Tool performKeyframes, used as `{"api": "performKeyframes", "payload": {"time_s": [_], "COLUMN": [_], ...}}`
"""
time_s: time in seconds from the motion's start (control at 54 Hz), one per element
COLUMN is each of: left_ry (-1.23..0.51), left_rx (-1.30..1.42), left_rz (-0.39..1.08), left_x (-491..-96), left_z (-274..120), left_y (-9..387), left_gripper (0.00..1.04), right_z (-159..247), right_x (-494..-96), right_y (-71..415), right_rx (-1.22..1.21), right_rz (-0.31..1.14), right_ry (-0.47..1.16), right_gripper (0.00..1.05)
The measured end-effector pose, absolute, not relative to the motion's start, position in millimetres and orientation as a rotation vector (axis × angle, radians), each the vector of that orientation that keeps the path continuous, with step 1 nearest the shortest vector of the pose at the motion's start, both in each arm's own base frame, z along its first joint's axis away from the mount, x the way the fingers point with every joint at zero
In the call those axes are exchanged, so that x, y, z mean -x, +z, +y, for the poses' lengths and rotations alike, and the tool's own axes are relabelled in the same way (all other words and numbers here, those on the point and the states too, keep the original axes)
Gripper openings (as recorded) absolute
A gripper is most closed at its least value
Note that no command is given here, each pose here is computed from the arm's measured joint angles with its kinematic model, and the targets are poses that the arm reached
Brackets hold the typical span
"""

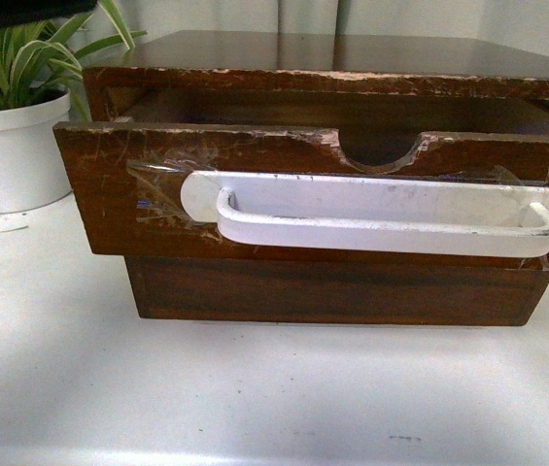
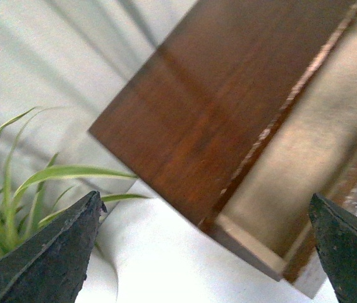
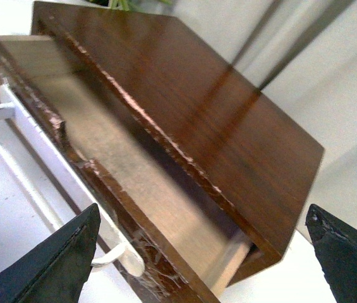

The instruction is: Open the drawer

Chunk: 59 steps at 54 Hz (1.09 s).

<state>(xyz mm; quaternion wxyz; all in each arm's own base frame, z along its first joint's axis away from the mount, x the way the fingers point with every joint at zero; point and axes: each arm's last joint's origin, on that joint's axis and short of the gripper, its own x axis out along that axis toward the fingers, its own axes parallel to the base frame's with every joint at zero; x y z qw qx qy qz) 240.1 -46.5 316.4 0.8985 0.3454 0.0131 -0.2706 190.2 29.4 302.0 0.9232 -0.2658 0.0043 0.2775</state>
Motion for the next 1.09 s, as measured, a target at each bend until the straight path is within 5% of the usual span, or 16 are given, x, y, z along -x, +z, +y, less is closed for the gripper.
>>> {"api": "performKeyframes", "payload": {"time_s": [0.481, 1.093], "left_ry": [-0.12, -0.04], "left_rx": [-0.211, 0.019], "left_rz": [0.129, 0.11], "left_x": [-173, -124], "left_z": [-3, 5], "left_y": [248, 222], "left_gripper": [0.98, 0.98], "right_z": [-1, -11], "right_x": [-134, -101], "right_y": [264, 212], "right_rx": [0.218, 0.002], "right_rz": [-0.119, -0.098], "right_ry": [0.152, 0.002], "right_gripper": [0.96, 0.96]}}
